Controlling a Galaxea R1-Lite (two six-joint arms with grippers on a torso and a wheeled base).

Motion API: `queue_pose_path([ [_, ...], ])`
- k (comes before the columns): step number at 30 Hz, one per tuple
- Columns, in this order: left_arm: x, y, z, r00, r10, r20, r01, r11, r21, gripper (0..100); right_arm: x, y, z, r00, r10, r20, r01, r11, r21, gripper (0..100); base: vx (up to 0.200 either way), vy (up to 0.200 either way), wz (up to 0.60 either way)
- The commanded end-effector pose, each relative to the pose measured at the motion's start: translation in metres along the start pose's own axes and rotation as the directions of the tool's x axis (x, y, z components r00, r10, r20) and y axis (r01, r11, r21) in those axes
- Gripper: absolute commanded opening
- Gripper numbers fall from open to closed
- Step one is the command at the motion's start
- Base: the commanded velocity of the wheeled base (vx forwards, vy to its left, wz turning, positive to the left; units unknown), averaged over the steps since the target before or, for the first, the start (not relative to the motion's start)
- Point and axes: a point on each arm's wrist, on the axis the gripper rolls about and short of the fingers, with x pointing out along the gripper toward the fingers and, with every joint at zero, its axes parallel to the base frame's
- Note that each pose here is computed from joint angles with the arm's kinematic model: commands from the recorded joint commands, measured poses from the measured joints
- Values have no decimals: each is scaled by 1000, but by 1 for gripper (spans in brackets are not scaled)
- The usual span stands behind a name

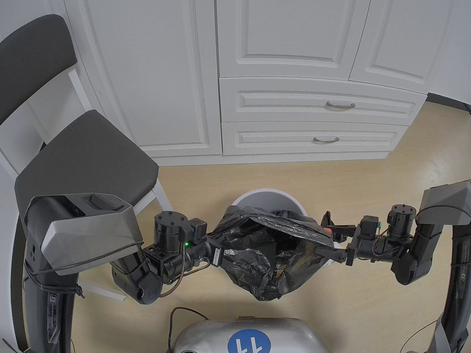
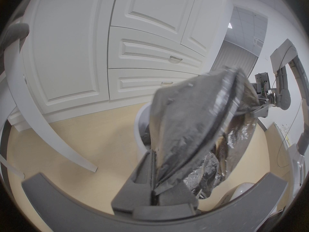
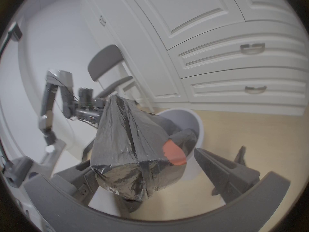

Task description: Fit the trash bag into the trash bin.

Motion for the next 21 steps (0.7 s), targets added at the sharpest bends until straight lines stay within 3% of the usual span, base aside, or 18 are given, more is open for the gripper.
queue_pose_path([
  [1, 8, 17, -8, 999, 36, -15, -36, 999, -15, 0, -19, -20, -30, 999, 32, -10, -30, 985, 171, 100, 0, 0, 0],
  [7, 11, 25, -10, 998, 53, -32, -53, 998, -23, 0, -37, -32, -31, 989, 146, 32, -149, 954, 259, 100, 0, 0, 0],
  [13, 11, 27, -8, 998, 57, -26, -58, 998, -26, 0, -39, -37, -31, 988, 152, 41, -157, 952, 261, 100, 0, 0, 0],
  [18, 8, 21, 1, 999, 52, 6, -52, 998, -21, 0, -39, -30, -5, 990, 127, 63, -137, 972, 193, 100, 0, 0, 0],
  [21, 4, 18, 12, 998, 47, 32, -46, 999, -18, 0, -24, -10, 24, 996, 5, 84, -15, 992, 126, 100, 0, 0, 0],
])
